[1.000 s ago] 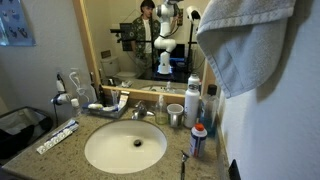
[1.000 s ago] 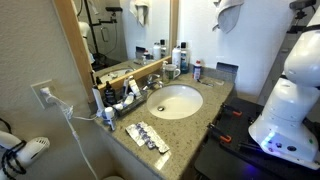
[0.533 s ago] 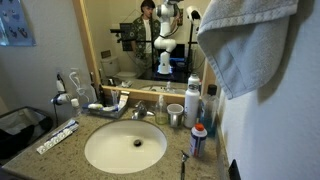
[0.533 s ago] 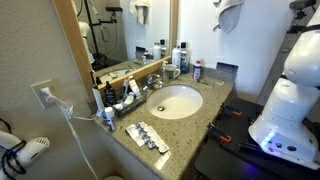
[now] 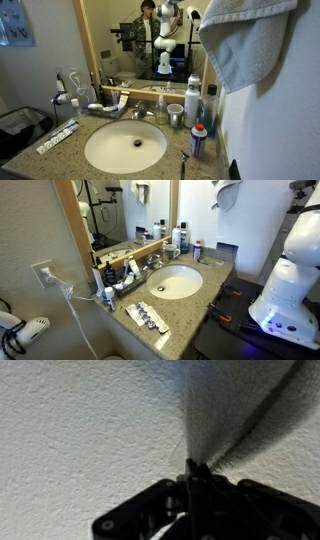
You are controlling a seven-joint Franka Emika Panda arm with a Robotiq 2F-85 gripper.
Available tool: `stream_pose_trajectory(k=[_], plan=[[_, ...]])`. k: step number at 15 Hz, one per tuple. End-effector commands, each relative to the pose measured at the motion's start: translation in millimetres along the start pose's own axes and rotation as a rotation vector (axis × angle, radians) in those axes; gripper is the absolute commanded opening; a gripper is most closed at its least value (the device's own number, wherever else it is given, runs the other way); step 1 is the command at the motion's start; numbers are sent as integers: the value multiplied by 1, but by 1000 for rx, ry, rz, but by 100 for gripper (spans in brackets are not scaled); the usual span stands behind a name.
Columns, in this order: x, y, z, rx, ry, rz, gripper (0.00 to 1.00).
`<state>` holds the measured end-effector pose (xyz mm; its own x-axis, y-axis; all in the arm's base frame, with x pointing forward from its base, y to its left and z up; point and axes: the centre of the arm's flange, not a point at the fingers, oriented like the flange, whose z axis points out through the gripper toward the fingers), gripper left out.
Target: Unhang the towel from the wall and use it to wipe the countertop, hang the towel back on the wall
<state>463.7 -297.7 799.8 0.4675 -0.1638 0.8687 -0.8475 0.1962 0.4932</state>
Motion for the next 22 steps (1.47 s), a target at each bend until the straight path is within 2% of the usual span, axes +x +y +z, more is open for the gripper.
stream_pose_trajectory(k=[1, 21, 22], plan=[[15, -8, 8, 1, 30, 34, 1], [-4, -33, 20, 33, -60, -23, 1], [-4, -33, 20, 33, -61, -22, 22]])
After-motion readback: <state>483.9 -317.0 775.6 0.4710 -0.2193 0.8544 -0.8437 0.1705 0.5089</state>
